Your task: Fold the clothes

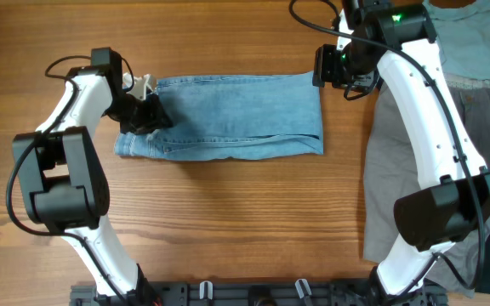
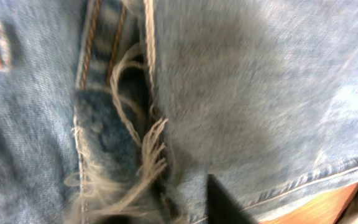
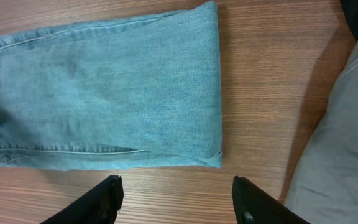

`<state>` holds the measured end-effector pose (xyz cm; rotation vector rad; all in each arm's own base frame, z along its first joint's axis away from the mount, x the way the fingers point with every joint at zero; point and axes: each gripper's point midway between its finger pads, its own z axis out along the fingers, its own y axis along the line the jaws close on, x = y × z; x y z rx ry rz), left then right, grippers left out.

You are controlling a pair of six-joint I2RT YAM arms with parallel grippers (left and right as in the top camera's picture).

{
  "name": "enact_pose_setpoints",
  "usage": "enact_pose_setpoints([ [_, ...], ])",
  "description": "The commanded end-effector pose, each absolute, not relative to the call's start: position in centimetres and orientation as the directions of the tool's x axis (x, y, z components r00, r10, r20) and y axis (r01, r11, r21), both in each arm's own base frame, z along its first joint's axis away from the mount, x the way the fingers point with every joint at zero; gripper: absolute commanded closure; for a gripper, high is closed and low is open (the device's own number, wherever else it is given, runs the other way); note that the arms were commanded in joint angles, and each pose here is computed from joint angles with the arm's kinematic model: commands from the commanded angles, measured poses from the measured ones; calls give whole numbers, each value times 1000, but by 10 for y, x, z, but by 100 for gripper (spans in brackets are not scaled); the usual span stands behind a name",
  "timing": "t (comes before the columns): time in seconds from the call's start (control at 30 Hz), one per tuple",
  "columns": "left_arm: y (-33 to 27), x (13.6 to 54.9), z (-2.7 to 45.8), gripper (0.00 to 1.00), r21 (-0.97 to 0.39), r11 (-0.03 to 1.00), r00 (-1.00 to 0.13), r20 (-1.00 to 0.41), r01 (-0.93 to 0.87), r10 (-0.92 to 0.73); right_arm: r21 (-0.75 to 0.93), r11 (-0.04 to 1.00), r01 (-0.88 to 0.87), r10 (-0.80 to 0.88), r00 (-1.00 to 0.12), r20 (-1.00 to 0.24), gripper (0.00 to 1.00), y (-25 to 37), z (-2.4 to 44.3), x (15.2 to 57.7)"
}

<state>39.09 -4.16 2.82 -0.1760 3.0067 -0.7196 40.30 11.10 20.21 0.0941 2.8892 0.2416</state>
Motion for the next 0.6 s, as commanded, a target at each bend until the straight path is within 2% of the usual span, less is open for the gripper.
enact_pose_setpoints([
  [0.0, -51, 406, 45, 96, -504, 862, -991, -82, -52, -107, 143, 989, 31, 64, -970, -234, 39, 108, 199, 404],
  [0.13, -64, 408, 54, 96, -579, 815, -991, -87, -36, -105, 143, 989, 31, 64, -970, -232, 39, 108, 199, 404],
  [0.3, -64, 408, 78, 96, -592, 805, -989, -92, -37, -113, 141, 989, 32, 64, -971, -229, 38, 107, 198, 403],
  [0.47, -66, 426, 187, 96, -634, 770, -942, -296, 71, -157, 140, 990, 34, 64, -974, -215, 36, 107, 197, 400],
  [0.57, -71, 426, 246, 96, -624, 769, -888, -423, 139, -183, 119, 992, 41, 59, -987, -147, 44, 104, 180, 387],
])
